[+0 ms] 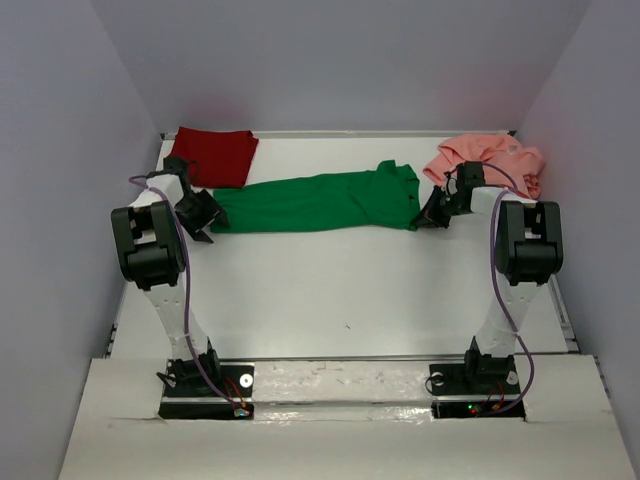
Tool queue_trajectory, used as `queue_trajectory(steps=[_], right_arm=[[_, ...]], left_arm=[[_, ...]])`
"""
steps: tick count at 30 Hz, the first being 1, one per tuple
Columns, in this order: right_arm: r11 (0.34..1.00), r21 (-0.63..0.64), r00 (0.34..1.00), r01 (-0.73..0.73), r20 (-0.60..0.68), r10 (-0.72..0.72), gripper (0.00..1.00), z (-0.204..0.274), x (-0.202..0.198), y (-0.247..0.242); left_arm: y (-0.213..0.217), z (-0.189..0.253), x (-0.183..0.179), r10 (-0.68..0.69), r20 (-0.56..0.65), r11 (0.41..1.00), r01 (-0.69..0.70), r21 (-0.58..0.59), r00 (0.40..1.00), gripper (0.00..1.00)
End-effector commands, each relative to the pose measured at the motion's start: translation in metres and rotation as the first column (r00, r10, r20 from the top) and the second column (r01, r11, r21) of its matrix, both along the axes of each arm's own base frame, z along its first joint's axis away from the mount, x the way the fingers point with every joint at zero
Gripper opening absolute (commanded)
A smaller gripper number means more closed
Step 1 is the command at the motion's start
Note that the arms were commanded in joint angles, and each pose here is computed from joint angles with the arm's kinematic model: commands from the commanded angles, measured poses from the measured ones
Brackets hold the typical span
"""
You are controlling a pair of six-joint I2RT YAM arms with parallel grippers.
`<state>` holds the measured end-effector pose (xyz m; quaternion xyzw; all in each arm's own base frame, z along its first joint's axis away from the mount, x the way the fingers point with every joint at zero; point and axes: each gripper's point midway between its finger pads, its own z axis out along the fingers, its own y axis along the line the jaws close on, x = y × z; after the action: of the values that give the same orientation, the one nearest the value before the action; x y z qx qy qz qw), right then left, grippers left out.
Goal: Fold and stack the t-shirts
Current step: Fold the tshirt
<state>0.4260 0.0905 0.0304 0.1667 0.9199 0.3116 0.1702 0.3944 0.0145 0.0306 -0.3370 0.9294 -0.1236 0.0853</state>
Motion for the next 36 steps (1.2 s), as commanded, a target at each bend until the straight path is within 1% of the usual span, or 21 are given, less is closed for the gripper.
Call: queue_trajectory(steps=[1, 5, 9, 16, 19, 20, 21, 22, 23, 24, 26, 27, 29, 30, 31, 36], right_arm=[[0.999, -0.029, 0.998, -0.015, 0.064, 0.017, 0.0, 0.013, 0.015, -0.001], [0.999, -0.031, 0.998, -0.017, 0.067, 0.02, 0.0, 0.014, 0.016, -0.001], [0.999, -0.032, 0.997, -0.021, 0.073, 0.024, 0.0, 0.016, 0.017, -0.001], [0.999, -0.039, 0.997, -0.025, 0.072, 0.028, 0.0, 0.015, 0.014, -0.002], [0.999, -0.041, 0.997, -0.027, 0.072, 0.03, 0.0, 0.015, 0.013, -0.002], [0.999, -0.04, 0.997, -0.026, 0.071, 0.029, 0.0, 0.014, 0.014, -0.002], [0.999, -0.04, 0.997, -0.026, 0.068, 0.029, 0.0, 0.013, 0.013, -0.002], [0.999, -0.039, 0.997, -0.028, 0.07, 0.031, 0.0, 0.014, 0.014, -0.002], [0.999, -0.04, 0.997, -0.026, 0.071, 0.029, 0.0, 0.014, 0.014, -0.002], [0.999, -0.04, 0.997, -0.026, 0.069, 0.029, 0.0, 0.014, 0.014, -0.002], [0.999, -0.039, 0.997, -0.027, 0.073, 0.029, 0.0, 0.015, 0.015, -0.002], [0.999, -0.039, 0.997, -0.027, 0.074, 0.029, 0.0, 0.016, 0.015, -0.002], [0.999, -0.038, 0.997, -0.025, 0.075, 0.028, 0.0, 0.016, 0.015, -0.002], [0.999, -0.039, 0.997, -0.026, 0.077, 0.029, 0.0, 0.017, 0.015, -0.002], [0.999, -0.041, 0.997, -0.027, 0.078, 0.03, 0.0, 0.017, 0.015, -0.002], [0.998, -0.063, 0.997, -0.02, 0.075, 0.024, 0.0, 0.016, 0.016, -0.006]], left_arm=[[-0.002, -0.001, 0.007, -0.012, 0.016, 1.0, 0.012, -0.016, 1.0, 0.67], [-0.002, -0.007, 0.009, -0.004, -0.004, 1.0, 0.004, -0.02, 1.0, 0.65], [0.006, -0.022, 0.007, 0.04, -0.061, 0.999, -0.04, 0.004, 0.997, 0.63], [0.01, -0.018, 0.022, 0.073, -0.028, 0.997, -0.073, 0.011, 0.997, 0.64], [0.014, -0.023, 0.02, 0.075, -0.059, 0.997, -0.073, 0.034, 0.995, 0.64], [0.014, -0.026, 0.019, 0.068, -0.069, 0.997, -0.065, 0.035, 0.995, 0.61], [0.014, -0.027, 0.02, 0.064, -0.07, 0.997, -0.062, 0.034, 0.995, 0.53], [0.015, -0.03, 0.017, 0.067, -0.078, 0.997, -0.065, 0.032, 0.995, 0.49], [0.014, -0.034, 0.016, 0.067, -0.081, 0.998, -0.065, 0.025, 0.994, 0.42], [0.013, -0.036, 0.015, 0.065, -0.083, 0.998, -0.064, 0.01, 0.994, 0.37], [0.011, -0.044, 0.011, 0.067, -0.097, 0.998, -0.067, -0.004, 0.993, 0.31], [0.01, -0.045, 0.01, 0.059, -0.1, 0.998, -0.061, -0.01, 0.993, 0.22], [0.008, -0.05, 0.007, 0.055, -0.109, 0.998, -0.057, -0.016, 0.993, 0.11], [0.009, -0.05, 0.006, 0.054, -0.112, 0.998, -0.056, -0.015, 0.992, 0.01], [0.01, -0.051, 0.004, 0.055, -0.118, 0.998, -0.056, -0.005, 0.992, 0.0], [0.013, -0.045, -0.001, 0.055, -0.123, 0.998, -0.053, 0.017, 0.991, 0.0]])
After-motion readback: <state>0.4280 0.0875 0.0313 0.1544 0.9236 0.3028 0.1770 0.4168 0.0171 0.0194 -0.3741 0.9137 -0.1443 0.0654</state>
